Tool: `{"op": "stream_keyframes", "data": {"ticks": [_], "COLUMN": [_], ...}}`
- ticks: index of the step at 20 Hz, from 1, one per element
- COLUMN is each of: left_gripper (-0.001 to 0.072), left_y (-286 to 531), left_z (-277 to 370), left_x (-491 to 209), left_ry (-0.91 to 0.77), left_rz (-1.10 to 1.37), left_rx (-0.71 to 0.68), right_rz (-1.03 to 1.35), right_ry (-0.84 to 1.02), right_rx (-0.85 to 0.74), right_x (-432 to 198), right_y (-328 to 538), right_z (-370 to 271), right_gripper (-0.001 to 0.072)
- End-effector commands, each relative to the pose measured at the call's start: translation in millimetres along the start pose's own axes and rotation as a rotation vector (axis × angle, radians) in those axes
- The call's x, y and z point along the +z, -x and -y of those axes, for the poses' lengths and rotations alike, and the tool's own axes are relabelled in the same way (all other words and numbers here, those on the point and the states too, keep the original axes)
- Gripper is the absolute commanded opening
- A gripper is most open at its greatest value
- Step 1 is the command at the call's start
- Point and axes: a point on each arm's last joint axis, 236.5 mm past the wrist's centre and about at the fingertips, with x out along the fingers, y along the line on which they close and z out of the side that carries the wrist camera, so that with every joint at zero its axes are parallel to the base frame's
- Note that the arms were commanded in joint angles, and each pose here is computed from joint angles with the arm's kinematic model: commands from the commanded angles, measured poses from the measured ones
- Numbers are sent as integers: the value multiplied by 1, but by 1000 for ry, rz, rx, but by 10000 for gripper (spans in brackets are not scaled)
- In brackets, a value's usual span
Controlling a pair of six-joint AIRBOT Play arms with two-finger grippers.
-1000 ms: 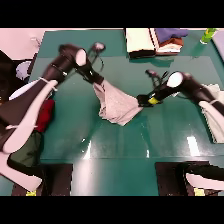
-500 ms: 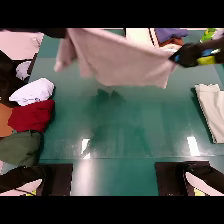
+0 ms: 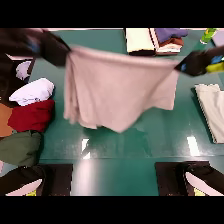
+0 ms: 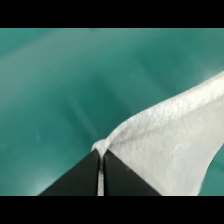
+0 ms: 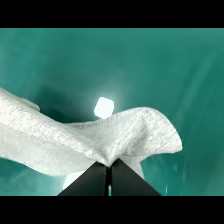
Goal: Fold the shirts.
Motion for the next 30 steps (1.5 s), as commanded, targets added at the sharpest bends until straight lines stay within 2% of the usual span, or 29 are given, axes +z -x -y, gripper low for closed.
{"op": "stream_keyframes", "data": {"ticks": [1, 4, 6, 9, 13, 14, 15, 16, 18, 20, 22, 24, 27, 30], "left_gripper": [23, 23, 23, 24, 26, 195, 417, 493, 493, 493, 492, 491, 491, 491], "left_y": [-78, -118, -123, -121, -121, -121, -121, -121, -117, -114, -113, -111, -134, -174], "left_z": [-1, 17, 42, 70, 71, 71, 71, 71, 70, 48, -14, -79, -115, -96], "left_x": [-104, -197, -244, -269, -270, -270, -270, -267, -249, -211, -161, -138, -190, -236], "left_ry": [34, 100, 135, 173, 181, 181, 190, 188, 174, 97, 83, 171, 333, 376], "left_rz": [-289, -477, -582, -633, -634, -634, -635, -630, -600, -519, -378, -271, -441, -610], "left_rx": [-22, -98, -198, -318, -323, -323, -320, -320, -322, -243, -6, 164, 172, 72], "right_rz": [-203, -333, -390, -416, -387, -386, -386, -386, -384, -385, -386, -389, -379, -379], "right_ry": [-61, -110, -127, -137, -140, -139, -139, -139, -139, -140, -140, -140, -139, -140], "right_rx": [-63, -76, -82, -85, -78, -79, -79, -79, -79, -78, -78, -78, -78, -78], "right_x": [-64, -119, -143, -155, -149, -149, -149, -149, -148, -149, -149, -149, -147, -147], "right_y": [-68, -109, -120, -127, -129, -129, -129, -129, -129, -129, -129, -129, -130, -130], "right_z": [36, 51, 57, 59, 58, 58, 58, 58, 58, 58, 58, 58, 58, 58], "right_gripper": [13, 13, 13, 13, 13, 13, 14, 13, 13, 14, 14, 14, 14, 14]}}
